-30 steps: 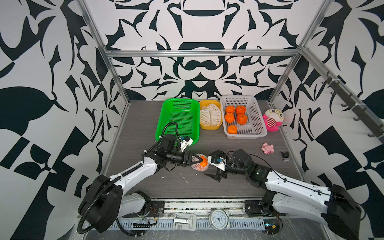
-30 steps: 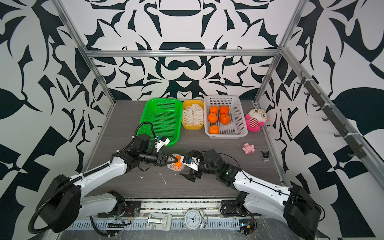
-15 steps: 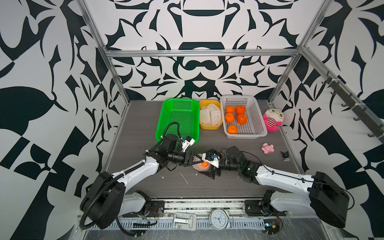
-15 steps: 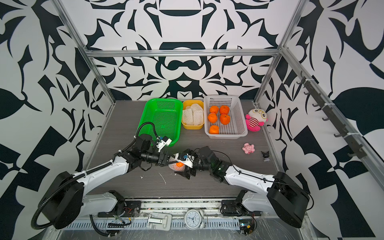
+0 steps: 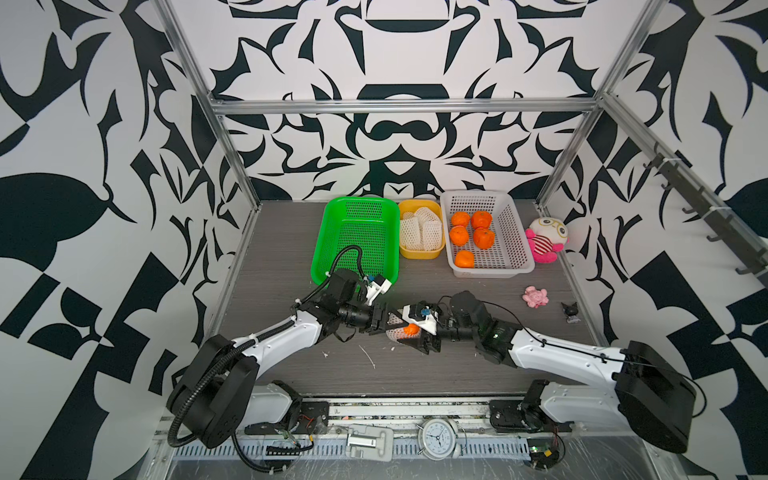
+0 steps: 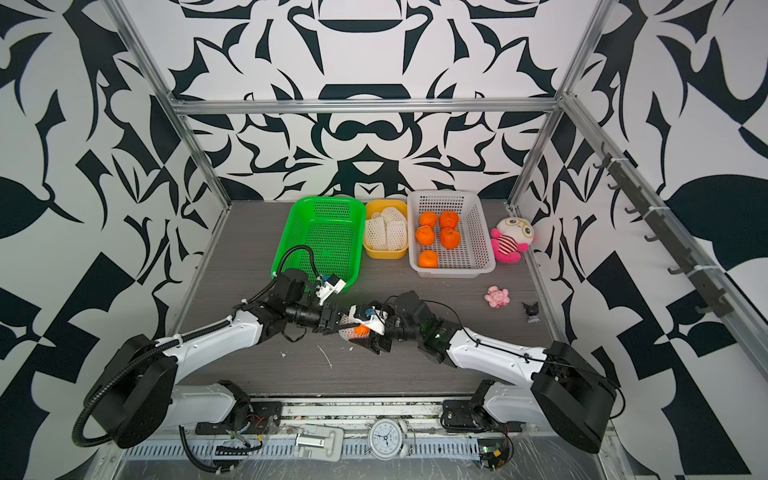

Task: Remove foam nets from oranges
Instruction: Place the orange at the center of the board.

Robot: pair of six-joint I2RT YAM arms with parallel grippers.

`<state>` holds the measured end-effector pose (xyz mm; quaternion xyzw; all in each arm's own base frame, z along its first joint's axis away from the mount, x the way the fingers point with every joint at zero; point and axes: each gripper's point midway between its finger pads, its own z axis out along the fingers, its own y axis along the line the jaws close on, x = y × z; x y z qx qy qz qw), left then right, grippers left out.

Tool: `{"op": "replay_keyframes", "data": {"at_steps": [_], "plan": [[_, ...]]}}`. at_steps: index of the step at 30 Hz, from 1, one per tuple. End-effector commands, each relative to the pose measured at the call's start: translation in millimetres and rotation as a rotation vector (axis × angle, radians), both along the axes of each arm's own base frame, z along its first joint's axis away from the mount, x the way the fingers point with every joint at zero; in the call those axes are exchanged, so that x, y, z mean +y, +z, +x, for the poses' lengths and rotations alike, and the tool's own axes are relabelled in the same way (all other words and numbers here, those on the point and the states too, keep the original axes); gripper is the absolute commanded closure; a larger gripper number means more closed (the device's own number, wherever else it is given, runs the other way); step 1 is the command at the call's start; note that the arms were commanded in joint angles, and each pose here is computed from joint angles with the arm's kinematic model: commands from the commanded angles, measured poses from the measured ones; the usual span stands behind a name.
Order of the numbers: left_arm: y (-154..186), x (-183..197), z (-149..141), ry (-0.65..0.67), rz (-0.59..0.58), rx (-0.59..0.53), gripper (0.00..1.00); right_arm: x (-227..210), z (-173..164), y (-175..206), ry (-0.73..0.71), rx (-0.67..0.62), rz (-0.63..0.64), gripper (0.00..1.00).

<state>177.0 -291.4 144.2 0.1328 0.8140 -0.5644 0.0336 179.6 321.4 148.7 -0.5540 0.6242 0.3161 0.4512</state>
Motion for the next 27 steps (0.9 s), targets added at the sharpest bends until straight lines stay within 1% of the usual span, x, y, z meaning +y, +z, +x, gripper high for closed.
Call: {"op": "replay_keyframes", "data": {"at_steps": [1,3,5,6,7,8,10,14,17,22,27], "plan": [[-1,-1,0,0.001,-0.015,-0.017,0.34,5,0,9,0.013,-0.005,0.016,0.29],[-2,0,1,0.013,-0.007,-0.02,0.3,4,0,6,0.009,0.001,0.005,0.31],[-6,3,1,0.033,0.008,-0.025,0.2,2,-1,0,0.007,0.015,-0.005,0.32],[-7,5,1,0.043,0.017,-0.027,0.16,1,-3,-4,0.012,0.021,-0.009,0.33],[-12,7,1,0.052,0.031,-0.022,0.09,-1,-4,-8,0.012,0.029,-0.013,0.33],[-6,9,0,0.062,0.025,-0.049,0.05,-3,-6,-14,0.01,0.038,-0.019,0.33],[-10,14,0,0.086,0.048,-0.057,0.0,-6,-9,-22,0.008,0.052,-0.024,0.33],[-21,24,2,0.145,0.105,-0.069,0.01,-10,-11,-39,-0.01,0.092,-0.042,0.34],[-22,29,3,0.175,0.119,-0.087,0.01,-11,-12,-49,-0.017,0.128,-0.054,0.35],[-22,33,-1,0.18,0.127,-0.088,0.01,-6,-8,-57,-0.033,0.164,-0.061,0.35],[-28,41,-8,0.175,0.17,-0.081,0.0,3,-5,-67,-0.036,0.22,-0.052,0.35]]}}
